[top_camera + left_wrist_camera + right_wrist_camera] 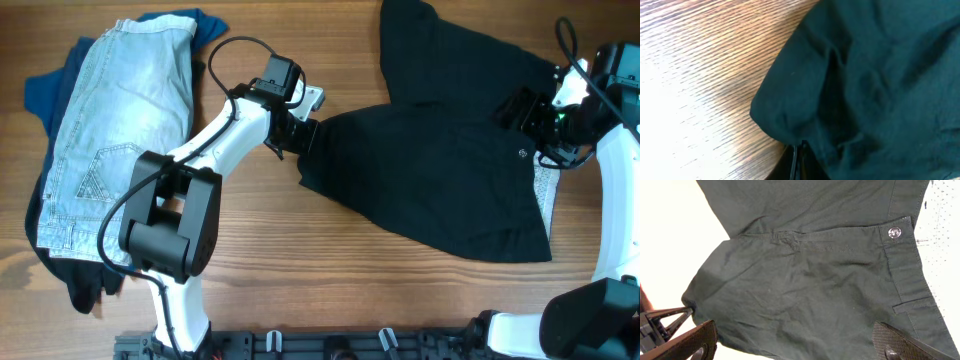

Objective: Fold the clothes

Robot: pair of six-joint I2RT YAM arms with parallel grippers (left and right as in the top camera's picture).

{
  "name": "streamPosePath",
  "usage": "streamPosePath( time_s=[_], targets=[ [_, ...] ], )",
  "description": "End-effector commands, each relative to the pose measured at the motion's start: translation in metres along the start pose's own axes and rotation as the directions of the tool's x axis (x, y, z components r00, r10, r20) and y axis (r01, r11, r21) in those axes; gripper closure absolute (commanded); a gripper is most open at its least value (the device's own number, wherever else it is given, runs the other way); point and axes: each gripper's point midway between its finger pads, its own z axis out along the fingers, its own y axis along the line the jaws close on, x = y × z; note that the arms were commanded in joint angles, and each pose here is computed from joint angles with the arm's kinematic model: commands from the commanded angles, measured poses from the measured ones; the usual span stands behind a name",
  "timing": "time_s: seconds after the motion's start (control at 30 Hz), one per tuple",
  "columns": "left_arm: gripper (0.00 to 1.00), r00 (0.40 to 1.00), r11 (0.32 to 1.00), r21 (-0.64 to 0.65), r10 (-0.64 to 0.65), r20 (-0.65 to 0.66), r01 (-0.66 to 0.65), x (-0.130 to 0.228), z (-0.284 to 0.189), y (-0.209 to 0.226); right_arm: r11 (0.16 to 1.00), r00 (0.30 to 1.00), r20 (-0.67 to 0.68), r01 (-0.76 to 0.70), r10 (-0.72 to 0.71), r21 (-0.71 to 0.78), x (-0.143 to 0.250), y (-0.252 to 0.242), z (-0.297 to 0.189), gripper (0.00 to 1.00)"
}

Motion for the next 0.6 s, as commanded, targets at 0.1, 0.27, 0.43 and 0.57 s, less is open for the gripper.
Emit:
streamPosePath(
  time_s=[0.1,0.27,0.43,0.57],
  targets=[
    [0.96,0.959,0.956,-0.094,-0.282,-0.040,0.277,0.020,-0.010,0.048,0.999,1.000,-0.008,0.029,-0.029,-0.018,0.002,0.003,0.001,0.00],
    [0.96,0.886,0.883,-0.133,-0.460,-0.060,0.449,0.040,-0.029,0.095,0.999,1.000,-0.005,0.031,-0.031,-0.018,0.001,0.003,0.001,0.00],
    [0.96,0.899,0.902,-0.056,-0.432,-0.076,0.429,0.044,-0.039,0.106,0.999,0.999,0.008,0.035,-0.035,-0.021,-0.002,0.004,0.001,0.00],
    [0.65,0.975,0.967,0.131,-0.209,-0.077,0.218,0.033,-0.036,0.068,0.999,0.999,0.016,0.037,-0.036,-0.023,-0.004,0.004,0.001,0.00]
  ],
)
